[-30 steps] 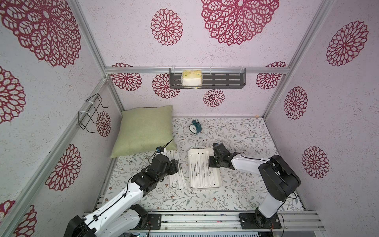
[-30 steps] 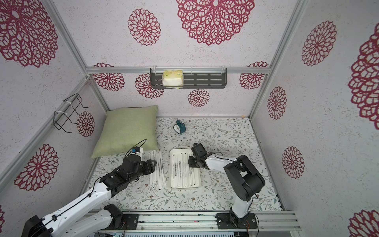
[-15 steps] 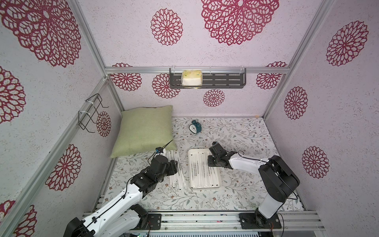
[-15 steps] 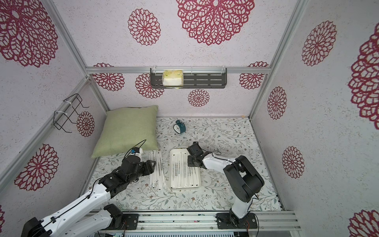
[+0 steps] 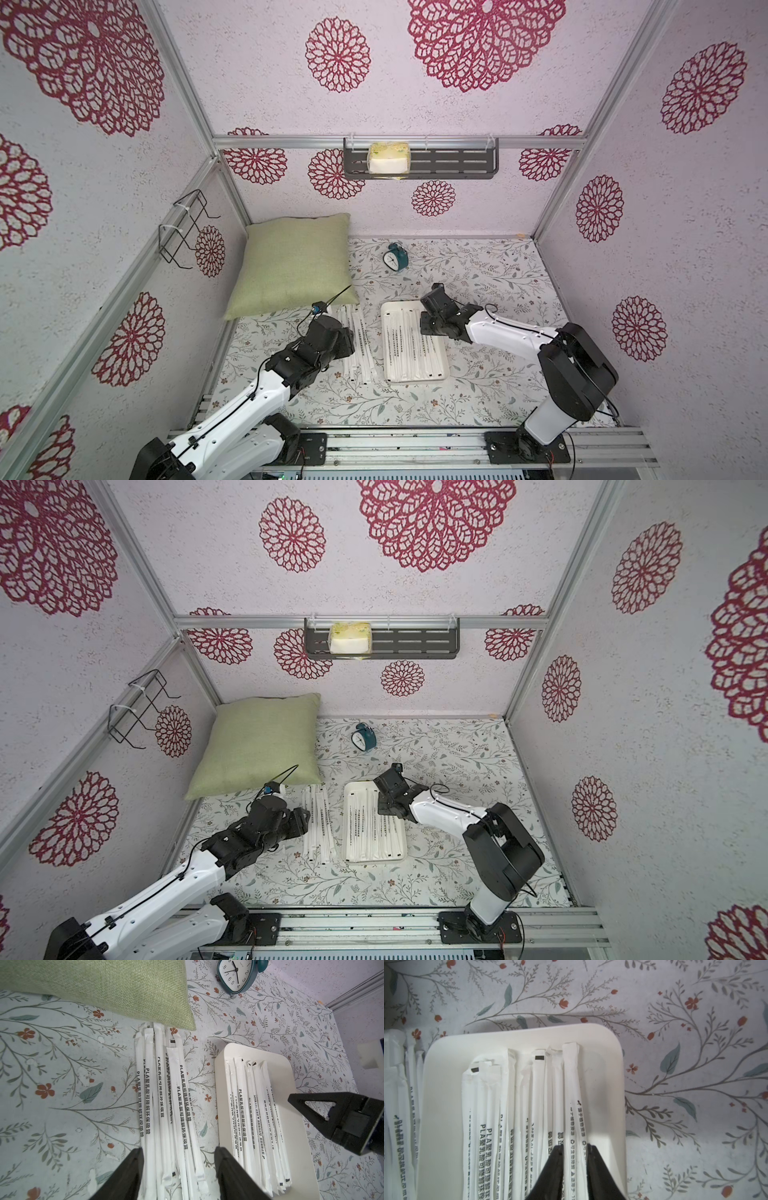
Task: Put the straws into the storage box
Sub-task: Place the straw in the storage box, then pick up the straw from the center of the board.
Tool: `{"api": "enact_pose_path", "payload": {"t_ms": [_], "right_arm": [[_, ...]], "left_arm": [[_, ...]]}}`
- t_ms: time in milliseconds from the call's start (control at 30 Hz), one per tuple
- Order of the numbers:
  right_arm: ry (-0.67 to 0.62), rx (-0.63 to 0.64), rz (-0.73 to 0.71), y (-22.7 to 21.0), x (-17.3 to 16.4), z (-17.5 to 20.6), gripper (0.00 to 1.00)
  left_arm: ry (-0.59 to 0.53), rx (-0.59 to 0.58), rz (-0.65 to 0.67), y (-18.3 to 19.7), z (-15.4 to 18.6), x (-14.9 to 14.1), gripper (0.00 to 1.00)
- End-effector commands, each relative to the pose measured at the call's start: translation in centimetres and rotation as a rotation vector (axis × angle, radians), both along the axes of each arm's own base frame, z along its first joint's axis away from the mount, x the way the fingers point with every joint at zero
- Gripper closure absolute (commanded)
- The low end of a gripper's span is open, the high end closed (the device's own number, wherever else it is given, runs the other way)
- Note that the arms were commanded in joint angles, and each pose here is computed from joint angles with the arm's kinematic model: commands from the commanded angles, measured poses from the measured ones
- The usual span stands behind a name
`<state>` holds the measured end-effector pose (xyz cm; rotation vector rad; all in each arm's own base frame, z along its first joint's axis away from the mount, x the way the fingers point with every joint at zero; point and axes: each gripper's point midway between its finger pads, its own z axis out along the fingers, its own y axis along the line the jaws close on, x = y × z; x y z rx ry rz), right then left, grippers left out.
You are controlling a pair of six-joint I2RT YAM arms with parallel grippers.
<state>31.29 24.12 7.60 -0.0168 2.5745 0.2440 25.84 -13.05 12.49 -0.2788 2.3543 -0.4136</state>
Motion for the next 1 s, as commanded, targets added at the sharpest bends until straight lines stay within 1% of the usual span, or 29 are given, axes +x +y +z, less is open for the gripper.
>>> {"api": "enact_pose_path", "payload": {"t_ms": [0,67,133,200,267,367,467,733,967], "right_arm": [[-0.014,0.001,-0.075,-0.5,-1.3,0.9,0.81],[0.010,-0.012,-0.102,-1.0,-1.8,-0.1,0.89],[-0.013,0.019,-0.110,-1.0,-1.8,0.7,0.91],[-0.053,0.066,-0.100,-0.7,-1.5,2.5,0.91],[-0.086,0.084,-0.092,-0.5,-0.9,4.2,0.88],[-0.108,0.093,-0.080,-0.3,-0.2,5.5,0.87],[-0.110,0.102,-0.072,-0.4,-0.2,5.7,0.86],[-0.096,0.136,-0.051,0.3,-0.4,5.1,0.86],[-0.096,0.147,-0.040,0.7,-0.2,5.0,0.86]], "left_arm": [[0.031,0.020,0.061,0.9,-0.6,0.1,0.43],[0.072,0.063,0.063,1.0,-1.3,0.1,0.48],[0.109,0.126,0.050,0.8,-1.6,0.2,0.51],[0.146,0.175,0.016,0.4,-2.4,0.4,0.53],[0.176,0.200,0.002,0.1,-3.6,0.9,0.57],[0.251,0.183,-0.003,0.0,-5.4,1.6,0.64],[0.313,0.178,0.010,0.6,-6.8,1.9,0.71],[0.358,0.196,-0.014,0.6,-8.7,2.8,0.80],[0.354,0.200,-0.014,0.9,-9.0,3.9,0.83]]}}
